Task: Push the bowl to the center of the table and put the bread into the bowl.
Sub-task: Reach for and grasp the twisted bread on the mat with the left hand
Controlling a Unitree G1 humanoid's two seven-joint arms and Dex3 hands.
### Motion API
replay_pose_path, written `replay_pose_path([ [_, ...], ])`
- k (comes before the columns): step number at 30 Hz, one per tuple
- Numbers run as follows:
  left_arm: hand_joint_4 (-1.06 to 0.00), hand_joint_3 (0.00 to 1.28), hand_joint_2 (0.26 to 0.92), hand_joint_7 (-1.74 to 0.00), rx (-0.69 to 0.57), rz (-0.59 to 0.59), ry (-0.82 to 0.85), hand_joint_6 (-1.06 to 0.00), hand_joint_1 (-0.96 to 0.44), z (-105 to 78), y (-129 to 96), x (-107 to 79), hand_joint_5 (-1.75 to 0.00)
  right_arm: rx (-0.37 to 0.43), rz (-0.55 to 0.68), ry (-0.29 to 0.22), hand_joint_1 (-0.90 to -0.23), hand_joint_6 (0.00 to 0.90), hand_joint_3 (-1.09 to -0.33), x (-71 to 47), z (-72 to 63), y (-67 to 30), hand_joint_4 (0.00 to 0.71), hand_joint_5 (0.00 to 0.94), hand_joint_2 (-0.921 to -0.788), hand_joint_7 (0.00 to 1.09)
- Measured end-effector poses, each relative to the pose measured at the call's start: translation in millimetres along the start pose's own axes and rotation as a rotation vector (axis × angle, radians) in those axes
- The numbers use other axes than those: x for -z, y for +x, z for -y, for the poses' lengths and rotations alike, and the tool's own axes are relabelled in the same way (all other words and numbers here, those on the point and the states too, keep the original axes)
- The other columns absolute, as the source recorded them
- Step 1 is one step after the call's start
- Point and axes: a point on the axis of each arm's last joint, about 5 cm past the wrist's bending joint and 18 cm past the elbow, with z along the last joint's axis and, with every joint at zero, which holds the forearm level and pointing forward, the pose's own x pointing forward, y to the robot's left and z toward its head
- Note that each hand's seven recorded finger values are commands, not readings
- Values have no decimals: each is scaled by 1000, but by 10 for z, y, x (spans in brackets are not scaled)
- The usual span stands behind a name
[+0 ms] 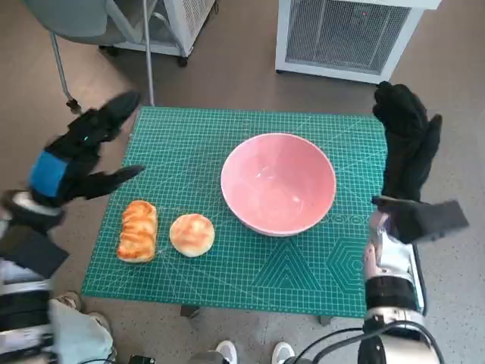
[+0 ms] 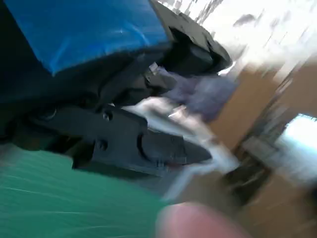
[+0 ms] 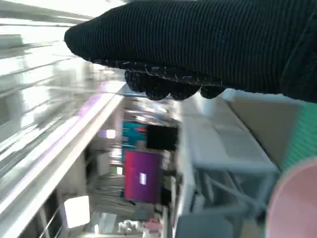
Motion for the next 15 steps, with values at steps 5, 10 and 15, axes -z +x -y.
replay_pose_path([
  [5, -168, 158, 921, 0, 171, -42, 111, -367, -110, -226, -78, 65, 0, -16, 72, -20, -512, -1, -815, -116, 36, -16, 294, 19, -921, 638],
  [10, -148, 186, 921, 0, 323, -27, 276, -355, -81, -373, -62, 56, 0, -33, 109, -14, -503, -1, -815, -206, 21, -5, 307, 25, -921, 637],
  [15, -135, 220, 921, 0, 421, 13, 424, -338, -66, -407, -14, 29, 0, -45, 121, -1, -506, -1, -802, -274, 0, 6, 311, 26, -921, 637],
])
